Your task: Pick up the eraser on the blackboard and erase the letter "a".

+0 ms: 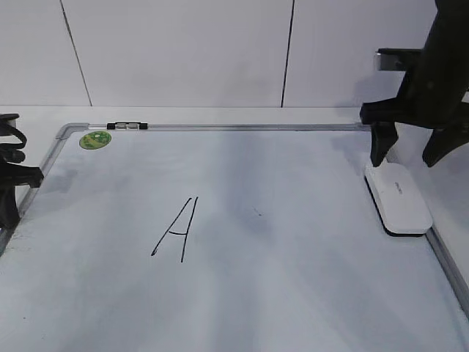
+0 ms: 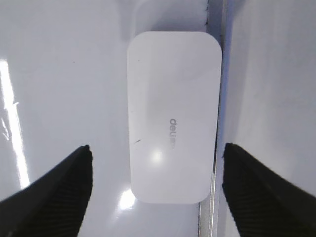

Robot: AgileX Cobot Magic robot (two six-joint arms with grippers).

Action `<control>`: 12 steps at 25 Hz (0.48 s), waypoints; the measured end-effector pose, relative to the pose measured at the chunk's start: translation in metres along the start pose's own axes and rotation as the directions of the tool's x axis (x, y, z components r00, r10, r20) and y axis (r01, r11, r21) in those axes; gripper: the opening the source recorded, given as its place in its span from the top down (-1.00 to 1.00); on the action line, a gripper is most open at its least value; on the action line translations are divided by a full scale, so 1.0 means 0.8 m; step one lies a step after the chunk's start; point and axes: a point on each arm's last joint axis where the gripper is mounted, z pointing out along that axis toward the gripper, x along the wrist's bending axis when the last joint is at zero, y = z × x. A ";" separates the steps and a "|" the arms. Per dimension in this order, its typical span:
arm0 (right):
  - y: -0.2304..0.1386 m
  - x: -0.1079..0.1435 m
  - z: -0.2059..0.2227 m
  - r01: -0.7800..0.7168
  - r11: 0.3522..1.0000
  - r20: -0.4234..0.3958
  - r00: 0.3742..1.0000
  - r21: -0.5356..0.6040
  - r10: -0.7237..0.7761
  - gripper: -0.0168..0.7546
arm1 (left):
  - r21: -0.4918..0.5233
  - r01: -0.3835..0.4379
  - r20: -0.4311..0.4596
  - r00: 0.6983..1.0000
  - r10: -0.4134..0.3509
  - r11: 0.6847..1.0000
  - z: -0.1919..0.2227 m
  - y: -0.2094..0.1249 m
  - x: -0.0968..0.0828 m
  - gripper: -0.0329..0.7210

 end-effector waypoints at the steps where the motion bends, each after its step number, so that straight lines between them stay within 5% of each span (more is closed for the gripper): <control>1: -0.001 0.000 -0.005 0.000 1.000 -0.002 1.000 -0.010 0.000 -0.72 | 0.000 0.000 0.000 1.000 0.000 1.000 0.000 0.000 0.000 0.77; 12: -0.015 0.000 -0.056 -0.008 0.994 -0.036 0.999 -0.106 0.004 -0.71 | 0.008 0.000 0.000 1.000 0.000 1.000 0.001 0.000 0.000 0.70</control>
